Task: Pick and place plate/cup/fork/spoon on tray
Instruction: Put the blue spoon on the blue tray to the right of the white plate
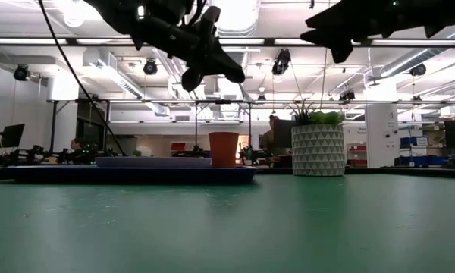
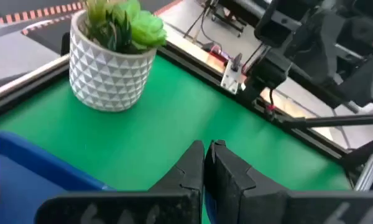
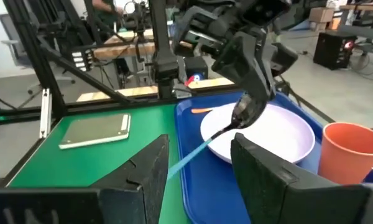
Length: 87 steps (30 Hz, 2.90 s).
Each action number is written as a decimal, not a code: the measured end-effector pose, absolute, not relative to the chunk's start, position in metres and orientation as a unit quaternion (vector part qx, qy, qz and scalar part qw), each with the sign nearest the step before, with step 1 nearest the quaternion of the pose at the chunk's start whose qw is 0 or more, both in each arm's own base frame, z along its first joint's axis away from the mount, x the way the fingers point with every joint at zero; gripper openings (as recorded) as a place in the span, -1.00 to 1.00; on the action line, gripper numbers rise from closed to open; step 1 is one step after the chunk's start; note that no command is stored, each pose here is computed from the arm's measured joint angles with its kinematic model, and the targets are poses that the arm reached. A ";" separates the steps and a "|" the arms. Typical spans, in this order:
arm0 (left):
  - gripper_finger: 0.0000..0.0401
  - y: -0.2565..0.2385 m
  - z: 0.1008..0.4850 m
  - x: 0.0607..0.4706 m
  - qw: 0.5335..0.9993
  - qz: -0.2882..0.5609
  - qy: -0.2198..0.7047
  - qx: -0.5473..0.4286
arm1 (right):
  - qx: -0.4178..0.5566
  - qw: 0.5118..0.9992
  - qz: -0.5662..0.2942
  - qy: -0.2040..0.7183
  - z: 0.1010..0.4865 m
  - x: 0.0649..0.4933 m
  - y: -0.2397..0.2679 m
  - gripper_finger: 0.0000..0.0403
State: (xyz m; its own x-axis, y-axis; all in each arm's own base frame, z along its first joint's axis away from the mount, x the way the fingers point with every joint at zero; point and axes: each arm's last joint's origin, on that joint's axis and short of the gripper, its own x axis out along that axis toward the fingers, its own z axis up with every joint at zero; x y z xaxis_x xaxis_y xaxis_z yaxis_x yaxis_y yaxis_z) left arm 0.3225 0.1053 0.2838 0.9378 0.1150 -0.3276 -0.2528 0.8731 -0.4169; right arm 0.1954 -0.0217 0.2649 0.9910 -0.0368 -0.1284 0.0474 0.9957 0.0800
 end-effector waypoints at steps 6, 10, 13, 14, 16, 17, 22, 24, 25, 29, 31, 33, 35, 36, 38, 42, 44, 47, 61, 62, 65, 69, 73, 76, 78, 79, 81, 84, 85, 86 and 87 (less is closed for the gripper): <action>-1.00 0.106 0.294 0.324 0.960 0.091 0.131 -0.228 | 0.020 0.994 -0.020 0.104 0.252 0.215 -0.024 -0.20; -1.00 0.107 0.303 0.325 0.963 0.089 0.117 -0.224 | 0.008 0.995 -0.021 0.097 0.243 0.235 -0.028 -0.20; -1.00 0.107 0.304 0.326 0.964 0.090 0.115 -0.223 | -0.016 0.996 -0.022 0.083 0.237 0.250 -0.030 -0.20; -1.00 0.108 0.304 0.326 0.964 0.101 0.110 -0.221 | -0.018 0.996 -0.026 0.079 0.235 0.254 -0.031 -0.20; -1.00 0.108 0.303 0.325 0.961 0.141 0.099 -0.214 | -0.018 0.996 -0.045 0.071 0.232 0.263 -0.033 -0.20; -1.00 0.108 0.302 0.325 0.960 0.160 0.095 -0.211 | -0.021 0.995 -0.068 0.072 0.230 0.267 -0.035 -0.21; -1.00 0.106 0.299 0.327 0.953 0.204 0.092 -0.202 | -0.048 0.975 -0.187 0.106 0.215 0.277 -0.043 -0.28; -1.00 0.106 0.297 0.328 0.953 0.204 0.095 -0.202 | -0.050 0.974 -0.187 0.117 0.209 0.280 -0.043 -0.31; -1.00 0.106 0.297 0.328 0.953 0.205 0.095 -0.201 | -0.049 0.974 -0.186 0.118 0.207 0.281 -0.043 -0.33; -1.00 0.106 0.297 0.328 0.955 0.207 0.097 -0.191 | -0.048 0.974 -0.183 0.121 0.207 0.289 -0.044 -0.37; -1.00 0.106 0.294 0.328 0.957 0.207 0.104 -0.177 | -0.042 0.977 -0.170 0.120 0.208 0.290 -0.043 -0.38; -1.00 0.106 0.291 0.328 0.957 0.204 0.111 -0.175 | -0.033 0.981 -0.148 0.117 0.209 0.292 -0.042 -0.39; -1.00 0.104 0.291 0.328 0.963 0.172 0.117 -0.169 | -0.022 0.983 -0.133 0.126 0.208 0.292 -0.041 -0.39; -1.00 0.103 0.291 0.329 0.969 0.146 0.121 -0.159 | -0.016 0.982 -0.129 0.135 0.208 0.292 -0.041 -0.38; -1.00 0.100 0.292 0.329 0.978 0.094 0.129 -0.131 | -0.010 0.981 -0.116 0.153 0.209 0.291 -0.041 -0.36; -1.00 0.098 0.293 0.329 0.983 0.074 0.132 -0.104 | 0.040 0.986 -0.038 0.159 0.215 0.295 -0.040 -0.30; -1.00 0.099 0.292 0.330 0.983 0.074 0.131 -0.103 | 0.069 0.985 0.000 0.158 0.216 0.298 -0.040 -0.28; -1.00 0.099 0.292 0.330 0.983 0.074 0.132 -0.103 | 0.083 0.984 0.008 0.160 0.217 0.300 -0.040 -0.25; -1.00 0.091 0.292 0.331 0.988 0.001 0.135 -0.074 | 0.123 0.979 0.000 0.162 0.227 0.292 -0.039 -0.24; -1.00 0.090 0.293 0.332 0.988 -0.001 0.135 -0.071 | 0.132 0.977 -0.002 0.165 0.226 0.292 -0.039 -0.24; -1.00 0.086 0.296 0.333 0.991 -0.008 0.117 -0.058 | 0.139 0.976 -0.003 0.168 0.224 0.293 -0.039 -0.24; -1.00 0.084 0.302 0.336 0.995 0.008 0.086 -0.046 | 0.140 0.976 0.001 0.167 0.219 0.298 -0.040 -0.24; -1.00 0.084 0.304 0.337 0.997 0.008 0.072 -0.041 | 0.139 0.979 0.004 0.152 0.221 0.300 -0.040 -0.24; -1.00 0.084 0.304 0.337 0.996 0.009 0.074 -0.042 | 0.135 0.979 0.004 0.152 0.221 0.300 -0.040 -0.31; -1.00 0.084 0.304 0.337 0.996 0.010 0.074 -0.042 | 0.128 0.980 0.005 0.151 0.221 0.300 -0.040 -0.41; -1.00 0.084 0.304 0.337 0.996 0.010 0.074 -0.042 | 0.125 0.981 0.006 0.148 0.222 0.300 -0.040 -0.48; -1.00 0.084 0.303 0.338 0.996 0.010 0.075 -0.042 | 0.120 0.983 0.008 0.136 0.223 0.301 -0.040 -0.65; -1.00 0.084 0.302 0.338 0.996 0.007 0.076 -0.038 | 0.109 0.985 0.008 0.131 0.224 0.301 -0.040 -0.89; -1.00 0.084 0.302 0.338 0.997 0.008 0.074 -0.033 | 0.110 0.985 0.008 0.131 0.224 0.301 -0.040 -0.91; -1.00 0.084 0.302 0.338 0.997 0.007 0.075 -0.033 | 0.112 0.985 0.008 0.132 0.224 0.301 -0.040 -0.92; -1.00 0.084 0.302 0.338 0.997 0.006 0.075 -0.032 | 0.114 0.985 0.007 0.132 0.223 0.301 -0.040 -0.92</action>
